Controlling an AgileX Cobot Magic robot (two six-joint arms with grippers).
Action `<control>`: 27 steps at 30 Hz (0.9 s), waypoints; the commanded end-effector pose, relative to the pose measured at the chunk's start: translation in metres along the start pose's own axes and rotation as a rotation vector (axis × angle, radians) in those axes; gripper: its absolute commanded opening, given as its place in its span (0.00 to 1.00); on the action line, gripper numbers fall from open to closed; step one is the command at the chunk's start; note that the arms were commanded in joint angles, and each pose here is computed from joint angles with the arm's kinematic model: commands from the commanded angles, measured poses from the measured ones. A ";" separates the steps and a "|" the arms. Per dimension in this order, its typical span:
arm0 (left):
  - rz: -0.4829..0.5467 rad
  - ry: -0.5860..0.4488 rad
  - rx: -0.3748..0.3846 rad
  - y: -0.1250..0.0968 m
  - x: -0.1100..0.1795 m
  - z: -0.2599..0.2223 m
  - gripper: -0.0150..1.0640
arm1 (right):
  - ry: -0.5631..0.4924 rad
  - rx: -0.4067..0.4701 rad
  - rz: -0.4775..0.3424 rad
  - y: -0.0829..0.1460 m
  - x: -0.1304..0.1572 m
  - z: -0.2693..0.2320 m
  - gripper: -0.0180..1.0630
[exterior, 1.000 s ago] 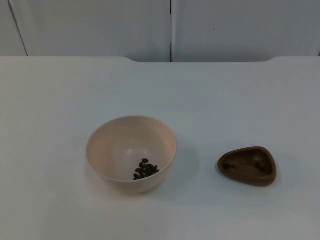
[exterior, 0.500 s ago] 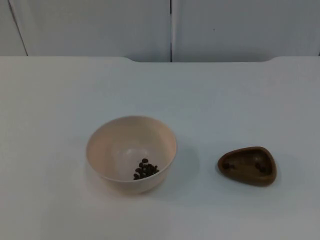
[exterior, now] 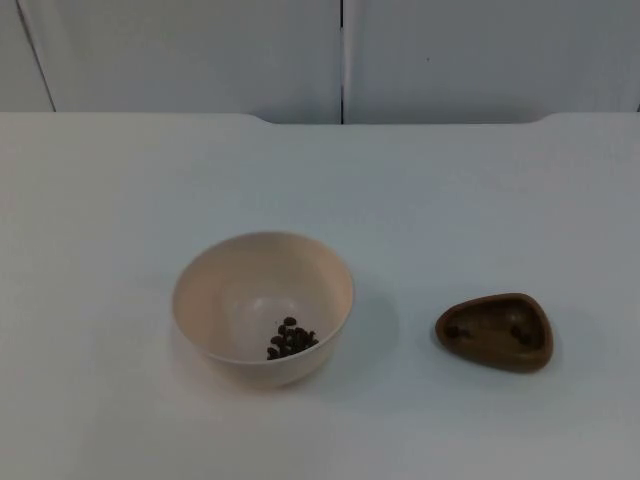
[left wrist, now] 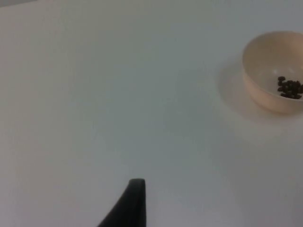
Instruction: Pick up the bowl with the left hand and pour the coffee beans from the cup into the bowl with the right hand.
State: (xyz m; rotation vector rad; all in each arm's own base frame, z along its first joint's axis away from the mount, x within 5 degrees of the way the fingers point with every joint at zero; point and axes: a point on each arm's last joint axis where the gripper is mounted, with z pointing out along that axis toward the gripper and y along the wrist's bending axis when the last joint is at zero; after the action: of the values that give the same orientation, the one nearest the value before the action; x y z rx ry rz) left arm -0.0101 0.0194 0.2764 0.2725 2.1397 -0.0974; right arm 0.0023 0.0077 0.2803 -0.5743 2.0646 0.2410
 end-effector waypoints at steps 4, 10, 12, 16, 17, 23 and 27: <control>0.035 -0.009 -0.004 0.001 -0.001 -0.002 0.99 | -0.005 0.008 0.005 0.000 0.001 -0.001 0.72; -0.007 -0.059 0.096 -0.009 -0.004 0.001 0.99 | -0.007 0.010 0.006 0.000 0.001 -0.001 0.72; 0.011 -0.088 0.157 -0.016 -0.004 0.009 0.99 | -0.007 0.010 0.006 0.000 0.001 -0.001 0.72; 0.042 -0.092 0.176 -0.018 -0.004 0.009 0.99 | -0.006 0.018 0.016 -0.001 0.001 -0.001 0.72; 0.042 -0.092 0.174 -0.018 -0.004 0.009 0.99 | -0.005 0.022 0.016 -0.002 0.001 -0.001 0.72; 0.040 -0.092 0.165 -0.017 -0.004 0.009 0.99 | -0.005 0.022 0.016 -0.002 0.001 -0.001 0.72; 0.040 -0.092 0.165 -0.017 -0.004 0.009 0.99 | -0.005 0.022 0.016 -0.002 0.001 -0.001 0.72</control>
State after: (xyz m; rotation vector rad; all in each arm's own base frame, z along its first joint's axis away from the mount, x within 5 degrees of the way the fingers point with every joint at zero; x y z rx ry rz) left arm -0.0049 0.0020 0.2750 0.4016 2.0438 -0.2472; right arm 0.0029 0.0064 0.2802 -0.5536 2.0706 0.2315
